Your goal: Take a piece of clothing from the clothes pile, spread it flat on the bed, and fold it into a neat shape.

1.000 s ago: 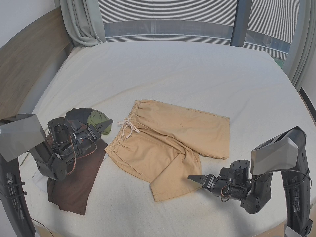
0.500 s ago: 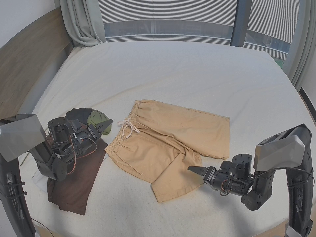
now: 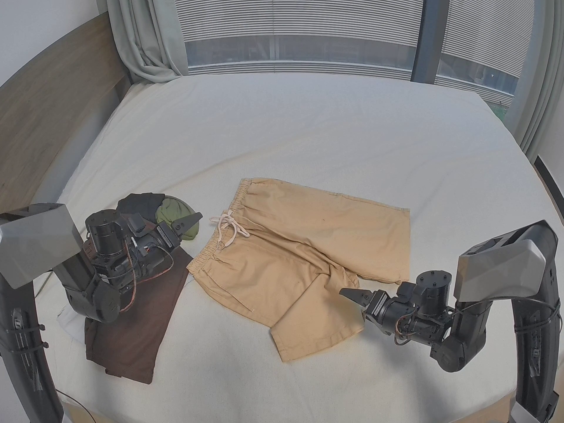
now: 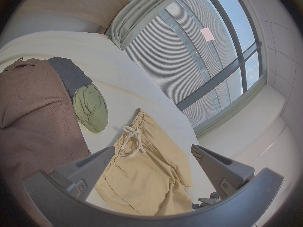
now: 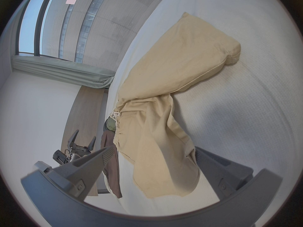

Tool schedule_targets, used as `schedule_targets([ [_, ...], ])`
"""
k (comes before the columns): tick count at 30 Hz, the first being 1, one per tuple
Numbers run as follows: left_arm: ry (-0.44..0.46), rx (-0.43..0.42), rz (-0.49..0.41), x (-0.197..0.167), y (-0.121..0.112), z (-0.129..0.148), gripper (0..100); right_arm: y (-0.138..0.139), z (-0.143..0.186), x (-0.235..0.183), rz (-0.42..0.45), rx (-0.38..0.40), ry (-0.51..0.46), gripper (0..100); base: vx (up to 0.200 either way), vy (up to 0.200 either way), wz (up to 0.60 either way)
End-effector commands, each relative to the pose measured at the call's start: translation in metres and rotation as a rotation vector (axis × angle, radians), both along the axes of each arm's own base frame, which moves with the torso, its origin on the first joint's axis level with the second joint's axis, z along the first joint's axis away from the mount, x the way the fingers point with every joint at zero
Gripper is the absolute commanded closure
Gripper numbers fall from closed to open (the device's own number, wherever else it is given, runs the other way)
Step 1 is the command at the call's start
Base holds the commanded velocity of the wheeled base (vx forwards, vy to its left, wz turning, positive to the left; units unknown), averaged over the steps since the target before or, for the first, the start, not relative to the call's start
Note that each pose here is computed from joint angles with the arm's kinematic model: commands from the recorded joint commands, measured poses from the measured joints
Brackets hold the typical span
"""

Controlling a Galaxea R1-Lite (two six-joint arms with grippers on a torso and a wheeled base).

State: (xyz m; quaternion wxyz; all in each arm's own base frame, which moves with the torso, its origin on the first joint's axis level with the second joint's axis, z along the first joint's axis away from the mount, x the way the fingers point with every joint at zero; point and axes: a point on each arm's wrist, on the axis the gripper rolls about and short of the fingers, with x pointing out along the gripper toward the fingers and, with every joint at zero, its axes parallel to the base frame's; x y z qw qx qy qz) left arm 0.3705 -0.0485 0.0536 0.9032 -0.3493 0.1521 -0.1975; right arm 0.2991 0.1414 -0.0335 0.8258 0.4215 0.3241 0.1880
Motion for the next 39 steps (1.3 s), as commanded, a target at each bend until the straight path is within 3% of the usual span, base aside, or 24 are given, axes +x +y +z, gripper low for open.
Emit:
schedule_targets([
  [1,0.001,0.0,0.001,0.0,0.0,-0.001,0,0.0,0.0,0.001,-0.007,0.009,0.003,100,0.0,0.0,0.0],
  [18,-0.002,0.0,-0.002,0.0,-0.001,0.0,0,-0.002,0.0,0.002,-0.047,-0.005,-0.002,100,0.0,0.0,0.0],
  [24,-0.002,0.0,-0.002,0.0,-0.001,0.0,0,-0.015,0.004,0.008,-0.082,-0.024,-0.018,100,0.0,0.0,0.0],
  [35,0.007,0.001,-0.005,-0.001,-0.003,-0.003,0,-0.056,0.015,0.022,-0.156,-0.145,-0.063,100,0.0,0.0,0.0],
  [39,0.01,0.001,-0.008,-0.001,-0.004,-0.004,0,-0.061,0.014,0.027,-0.173,-0.146,-0.069,100,0.0,0.0,0.0],
])
